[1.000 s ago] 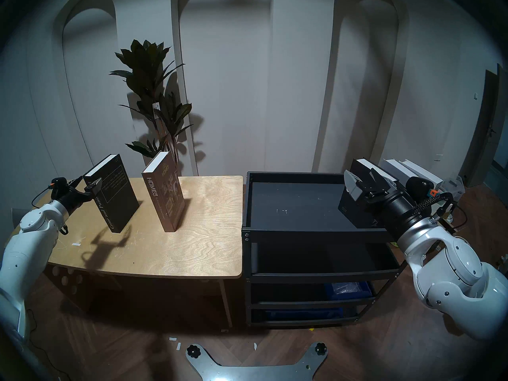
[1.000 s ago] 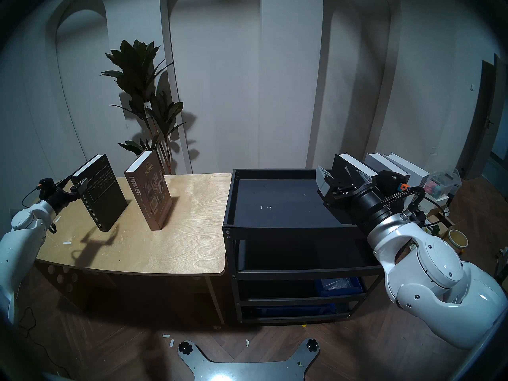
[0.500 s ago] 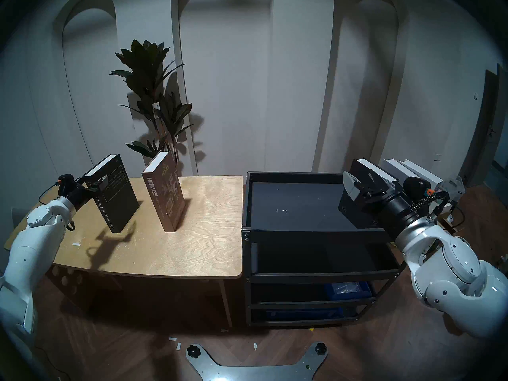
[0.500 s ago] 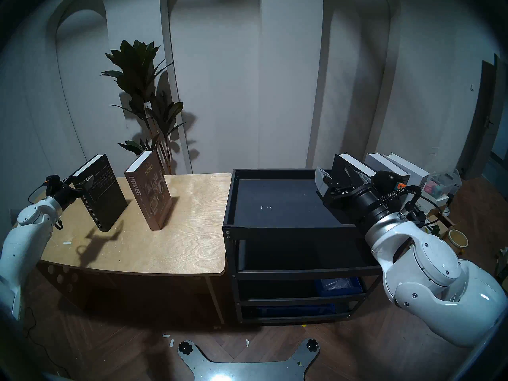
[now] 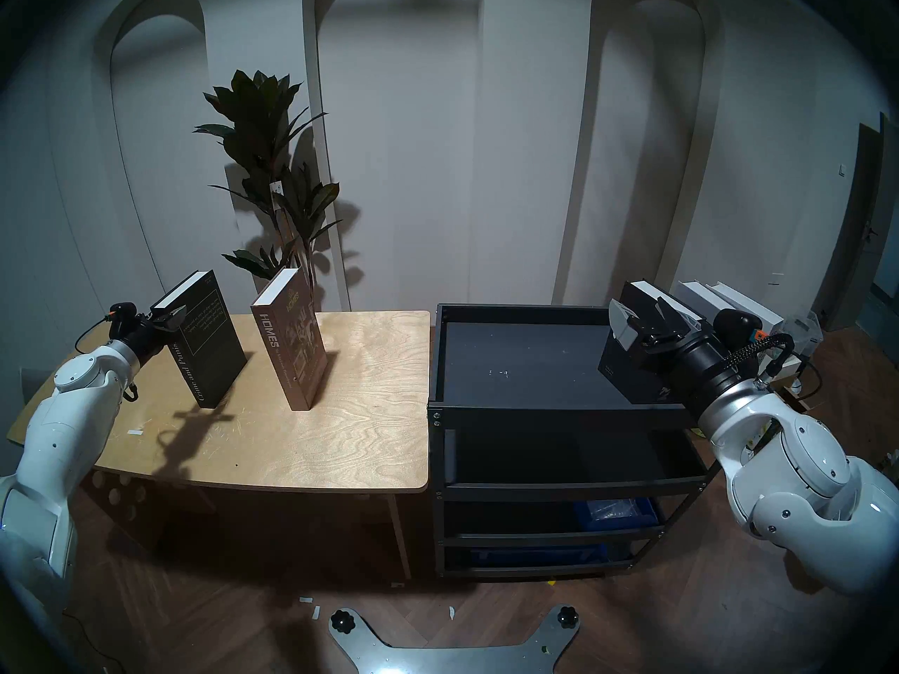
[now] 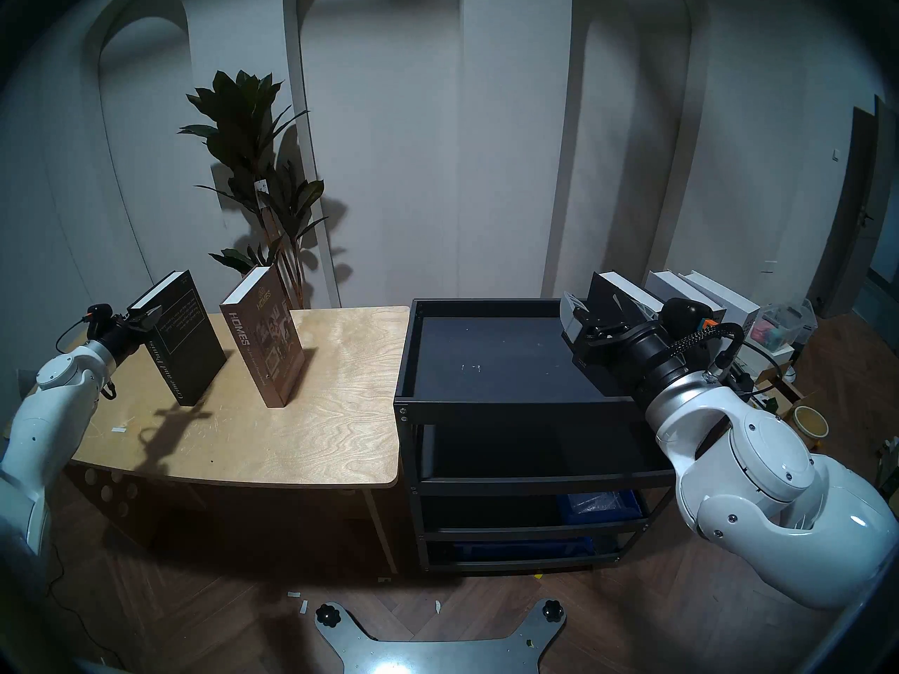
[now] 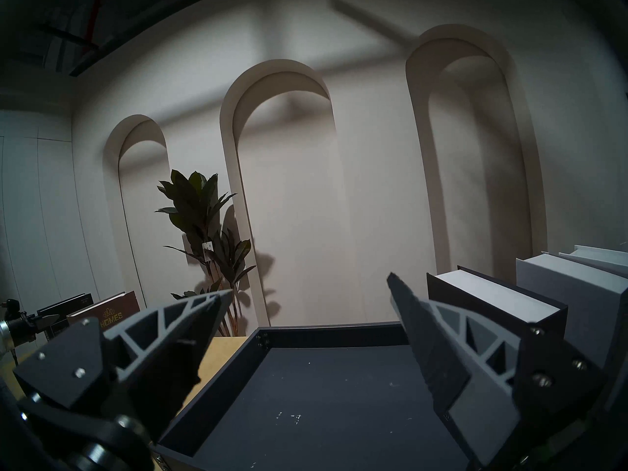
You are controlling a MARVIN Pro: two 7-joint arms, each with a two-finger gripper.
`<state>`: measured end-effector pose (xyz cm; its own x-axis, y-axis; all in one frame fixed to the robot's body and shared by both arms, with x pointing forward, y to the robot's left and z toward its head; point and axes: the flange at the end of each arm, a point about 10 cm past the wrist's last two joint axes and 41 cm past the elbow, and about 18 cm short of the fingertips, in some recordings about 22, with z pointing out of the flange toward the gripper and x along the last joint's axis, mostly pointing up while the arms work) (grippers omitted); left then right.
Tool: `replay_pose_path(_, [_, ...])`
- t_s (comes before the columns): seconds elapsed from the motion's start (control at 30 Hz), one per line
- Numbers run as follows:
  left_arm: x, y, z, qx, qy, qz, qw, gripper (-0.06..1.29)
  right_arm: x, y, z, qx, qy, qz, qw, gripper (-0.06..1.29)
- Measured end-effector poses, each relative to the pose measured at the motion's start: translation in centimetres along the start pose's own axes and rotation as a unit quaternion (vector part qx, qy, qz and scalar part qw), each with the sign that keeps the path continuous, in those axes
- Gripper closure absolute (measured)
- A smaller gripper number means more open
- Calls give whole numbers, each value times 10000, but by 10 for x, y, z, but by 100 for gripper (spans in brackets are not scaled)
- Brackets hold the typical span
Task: Move the books from the display table onto the shelf, standing them upright with spines facing out and tallest at one end
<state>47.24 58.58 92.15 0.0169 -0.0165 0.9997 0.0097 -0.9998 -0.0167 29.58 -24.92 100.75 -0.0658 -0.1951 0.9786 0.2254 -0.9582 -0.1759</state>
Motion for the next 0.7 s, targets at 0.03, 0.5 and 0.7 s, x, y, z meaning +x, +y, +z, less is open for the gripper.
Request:
replay_pose_path(0.03, [2, -1, 0, 17, 11, -3, 10000, 80, 0, -1, 0, 1, -7, 5, 10000, 3])
replay_pose_path(0.5, [84, -11, 13, 325, 455, 286, 9980, 80, -7, -10, -2, 89, -95, 82, 9999, 3])
replay_pose_path(0.7, [122, -5, 21, 595, 463, 479, 9960, 80, -5, -11, -2, 112, -47, 71, 9999, 3])
